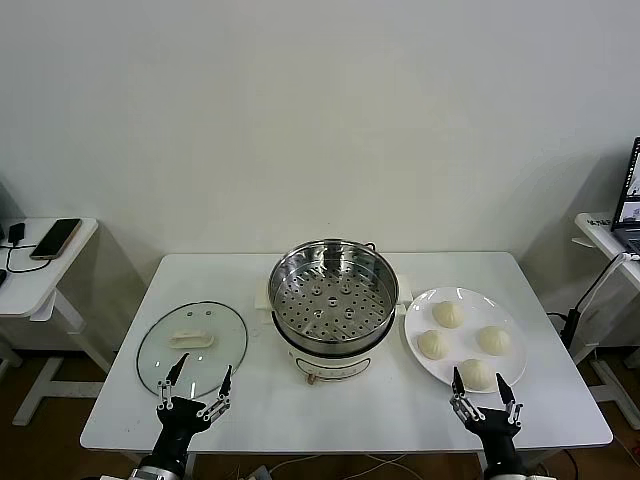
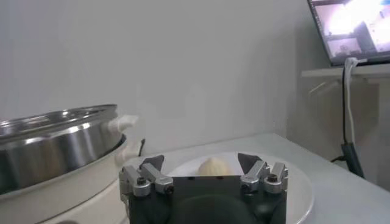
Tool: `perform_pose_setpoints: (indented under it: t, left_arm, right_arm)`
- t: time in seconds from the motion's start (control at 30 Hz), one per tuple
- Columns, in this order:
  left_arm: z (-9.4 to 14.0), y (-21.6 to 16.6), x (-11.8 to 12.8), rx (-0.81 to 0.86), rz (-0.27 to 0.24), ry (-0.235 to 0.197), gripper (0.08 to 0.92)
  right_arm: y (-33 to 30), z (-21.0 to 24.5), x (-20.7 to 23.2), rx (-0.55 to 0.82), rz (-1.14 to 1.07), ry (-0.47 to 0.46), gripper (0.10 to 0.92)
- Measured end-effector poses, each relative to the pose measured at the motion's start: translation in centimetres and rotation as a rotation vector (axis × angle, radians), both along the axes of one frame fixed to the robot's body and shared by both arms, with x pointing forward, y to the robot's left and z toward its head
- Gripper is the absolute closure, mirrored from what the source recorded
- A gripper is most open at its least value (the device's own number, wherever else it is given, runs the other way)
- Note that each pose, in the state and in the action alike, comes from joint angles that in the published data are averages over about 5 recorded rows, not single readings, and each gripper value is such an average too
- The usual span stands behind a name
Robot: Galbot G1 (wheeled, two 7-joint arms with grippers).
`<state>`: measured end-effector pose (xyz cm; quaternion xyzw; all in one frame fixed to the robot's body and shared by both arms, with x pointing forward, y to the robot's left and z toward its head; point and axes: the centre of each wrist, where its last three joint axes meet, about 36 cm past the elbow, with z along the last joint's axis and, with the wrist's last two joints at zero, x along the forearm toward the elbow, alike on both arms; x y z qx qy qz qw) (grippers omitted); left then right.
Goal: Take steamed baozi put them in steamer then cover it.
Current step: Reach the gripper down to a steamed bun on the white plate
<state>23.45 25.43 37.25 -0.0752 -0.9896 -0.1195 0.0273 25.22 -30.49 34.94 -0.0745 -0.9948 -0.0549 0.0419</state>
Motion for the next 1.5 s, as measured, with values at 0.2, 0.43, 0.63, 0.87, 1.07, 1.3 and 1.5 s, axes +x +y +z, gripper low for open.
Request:
perform_pose_setpoints:
  t: [0.2, 0.43, 0.63, 0.87, 1.07, 1.3, 1.5]
  left_arm:
    - [0.5, -0.4, 0.0, -0.009, -0.015, -0.021, 0.177]
    - [1.2, -0.8, -0.2, -0.020, -0.026, -0.038, 0.177]
    - [1.9, -1.0, -0.6, -0.027, -0.026, -0.054, 0.177]
    - [2.6, -1.1, -1.0, -0.032, -0.020, -0.064, 0.177]
    - [3.0, -1.2, -1.3, -0.033, -0.016, -0.069, 0.177]
    - [3.3, -1.3, -1.4, -0.033, -0.005, -0.068, 0.177]
    - [3.3, -1.2, -1.4, -0.032, 0.007, -0.067, 0.177]
  right_arm:
    - [-2.0, 1.4, 3.9, -0.024, -0.012, -0.016, 0.200]
    - [-5.1, 3.7, 11.5, -0.055, -0.002, -0.048, 0.200]
    - [-8.0, 5.5, 18.5, -0.095, 0.074, -0.044, 0.200]
    - [-12.1, 7.3, 25.2, -0.222, 0.327, 0.006, 0.200]
    - [-15.4, 8.9, 30.0, -0.407, 0.643, 0.094, 0.200]
    - [-18.2, 11.5, 34.8, -0.635, 0.986, 0.282, 0.200]
    - [-18.7, 13.5, 38.3, -0.799, 1.196, 0.471, 0.200]
